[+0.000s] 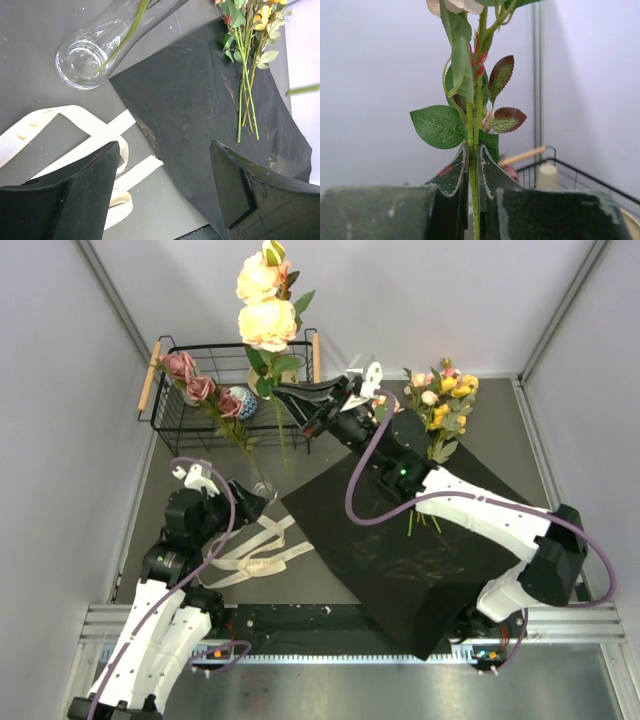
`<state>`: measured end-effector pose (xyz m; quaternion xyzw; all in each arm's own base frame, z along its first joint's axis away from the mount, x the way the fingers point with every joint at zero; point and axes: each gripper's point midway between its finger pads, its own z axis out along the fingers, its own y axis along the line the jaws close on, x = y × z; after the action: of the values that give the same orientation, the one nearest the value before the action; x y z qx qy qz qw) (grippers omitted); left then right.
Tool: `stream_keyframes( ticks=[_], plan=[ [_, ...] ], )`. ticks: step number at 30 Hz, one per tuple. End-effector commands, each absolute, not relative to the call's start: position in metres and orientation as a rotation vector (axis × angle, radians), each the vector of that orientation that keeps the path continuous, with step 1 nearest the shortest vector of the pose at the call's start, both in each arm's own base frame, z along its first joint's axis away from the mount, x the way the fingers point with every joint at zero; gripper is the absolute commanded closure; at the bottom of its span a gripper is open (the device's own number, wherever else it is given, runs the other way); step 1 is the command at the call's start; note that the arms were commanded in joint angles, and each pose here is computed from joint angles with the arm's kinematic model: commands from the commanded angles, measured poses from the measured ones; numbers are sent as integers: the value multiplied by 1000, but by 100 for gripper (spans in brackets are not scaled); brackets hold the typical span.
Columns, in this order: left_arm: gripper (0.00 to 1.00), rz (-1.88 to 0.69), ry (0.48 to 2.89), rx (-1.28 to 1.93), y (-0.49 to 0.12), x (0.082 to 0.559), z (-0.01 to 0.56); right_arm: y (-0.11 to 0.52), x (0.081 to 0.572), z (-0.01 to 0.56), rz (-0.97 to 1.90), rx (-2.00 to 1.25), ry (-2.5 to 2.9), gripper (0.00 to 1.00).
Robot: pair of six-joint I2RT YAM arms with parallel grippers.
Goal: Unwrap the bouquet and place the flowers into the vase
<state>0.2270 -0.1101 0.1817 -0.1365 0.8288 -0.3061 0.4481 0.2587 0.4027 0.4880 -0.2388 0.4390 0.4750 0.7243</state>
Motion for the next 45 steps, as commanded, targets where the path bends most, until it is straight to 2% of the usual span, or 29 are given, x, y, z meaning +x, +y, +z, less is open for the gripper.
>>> stream_keyframes(
  ticks=[1, 6, 16, 17, 18, 21, 45],
  plan=[
    [22, -756, 2011, -362, -107, 225, 186, 420, 242, 540, 1091, -446, 738, 100],
    [21, -717, 1964, -391, -95, 213, 189, 440, 227, 562, 1077, -470, 620, 100],
    [17, -724, 1919, -377, -92, 202, 196, 470, 233, 553, 1063, -514, 636, 100],
    [15, -724, 1926, -375, -93, 202, 196, 473, 235, 550, 1050, -521, 640, 100],
    [5, -725, 1927, -373, -93, 203, 196, 473, 238, 550, 1025, -523, 636, 100],
    [2, -730, 1927, -367, -94, 204, 198, 479, 243, 543, 1005, -531, 649, 100],
    [1, -703, 1910, -344, -91, 202, 207, 499, 264, 499, 957, -546, 733, 100]
  ],
)
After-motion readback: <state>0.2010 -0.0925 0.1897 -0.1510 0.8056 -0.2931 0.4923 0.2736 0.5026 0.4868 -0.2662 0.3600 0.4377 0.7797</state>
